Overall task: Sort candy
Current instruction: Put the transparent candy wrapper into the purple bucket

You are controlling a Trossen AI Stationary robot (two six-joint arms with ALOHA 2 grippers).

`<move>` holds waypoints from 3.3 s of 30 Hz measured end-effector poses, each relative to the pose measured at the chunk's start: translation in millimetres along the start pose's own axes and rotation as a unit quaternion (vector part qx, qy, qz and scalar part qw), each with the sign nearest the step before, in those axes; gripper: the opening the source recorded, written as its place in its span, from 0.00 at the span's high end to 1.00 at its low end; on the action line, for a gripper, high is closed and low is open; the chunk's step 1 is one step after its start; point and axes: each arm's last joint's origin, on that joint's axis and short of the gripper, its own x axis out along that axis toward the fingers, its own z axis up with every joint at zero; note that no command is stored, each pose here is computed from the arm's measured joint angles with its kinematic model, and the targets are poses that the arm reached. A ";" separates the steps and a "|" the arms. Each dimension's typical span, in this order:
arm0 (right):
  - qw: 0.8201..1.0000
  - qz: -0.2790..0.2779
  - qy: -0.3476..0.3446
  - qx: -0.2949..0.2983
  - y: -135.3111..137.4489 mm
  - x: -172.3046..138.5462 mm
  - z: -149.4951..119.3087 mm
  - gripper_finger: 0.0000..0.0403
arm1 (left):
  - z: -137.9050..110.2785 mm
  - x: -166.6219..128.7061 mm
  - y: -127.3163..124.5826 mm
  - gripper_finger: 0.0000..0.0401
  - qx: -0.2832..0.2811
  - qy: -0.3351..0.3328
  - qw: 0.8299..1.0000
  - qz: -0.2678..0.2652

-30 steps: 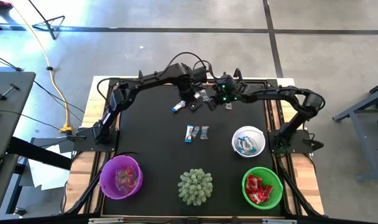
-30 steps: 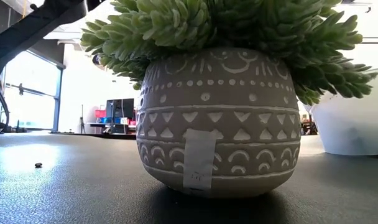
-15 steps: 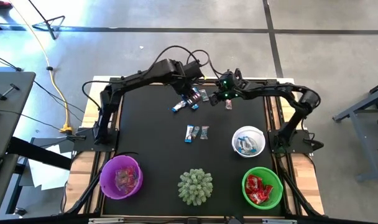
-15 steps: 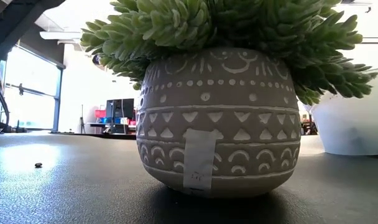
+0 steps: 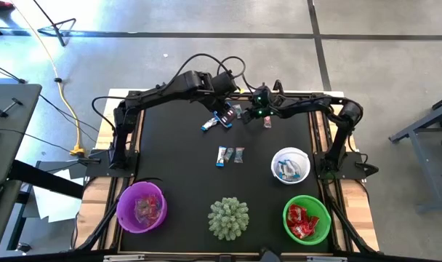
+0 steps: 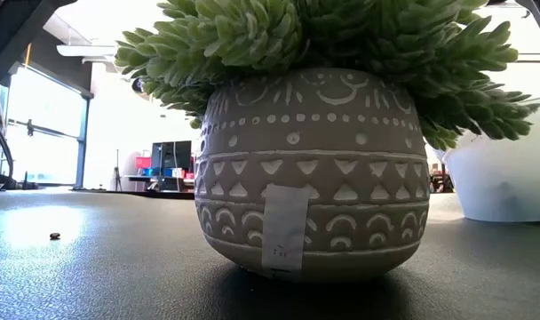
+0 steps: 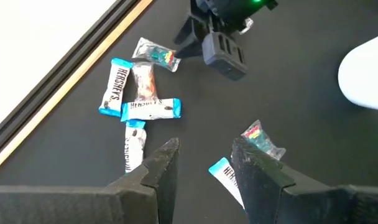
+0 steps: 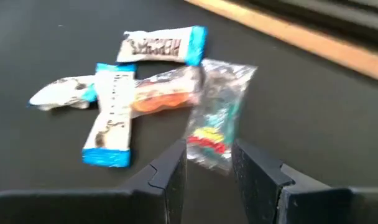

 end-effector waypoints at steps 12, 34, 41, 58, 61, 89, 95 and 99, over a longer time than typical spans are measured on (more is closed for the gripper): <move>0.998 0.003 0.062 -0.002 -2.4 25.0 4.7 0.69 | 3.1 0.1 -2.0 0.67 -0.014 -0.017 1.000 -0.007; 0.992 -0.054 0.107 0.029 37.8 70.0 55.3 0.69 | -2.6 -25.7 21.4 0.67 0.142 -0.004 0.990 0.025; 0.990 -0.063 0.113 0.062 38.2 72.5 55.9 0.69 | -2.2 -46.0 36.0 0.67 0.132 -0.028 0.990 0.031; 0.980 -0.056 0.172 0.076 34.7 68.3 47.9 0.98 | -0.3 -52.3 48.6 0.67 0.123 -0.037 0.991 0.048; 0.979 -0.043 0.181 0.080 35.1 68.2 46.9 0.98 | -0.4 -52.3 48.5 0.67 0.123 -0.037 0.991 0.048; 0.995 0.037 0.096 0.000 88.0 -60.9 95.9 1.00 | 2.8 -27.6 45.5 0.67 0.146 -0.058 0.986 0.054; 0.999 -0.016 0.038 -0.034 96.8 -123.2 102.8 1.00 | 16.8 -30.4 41.6 0.67 0.144 -0.132 0.980 0.033; 0.997 -0.030 -0.009 -0.065 104.1 -162.3 104.6 1.00 | 27.2 -34.0 38.4 0.67 0.139 -0.189 0.972 0.015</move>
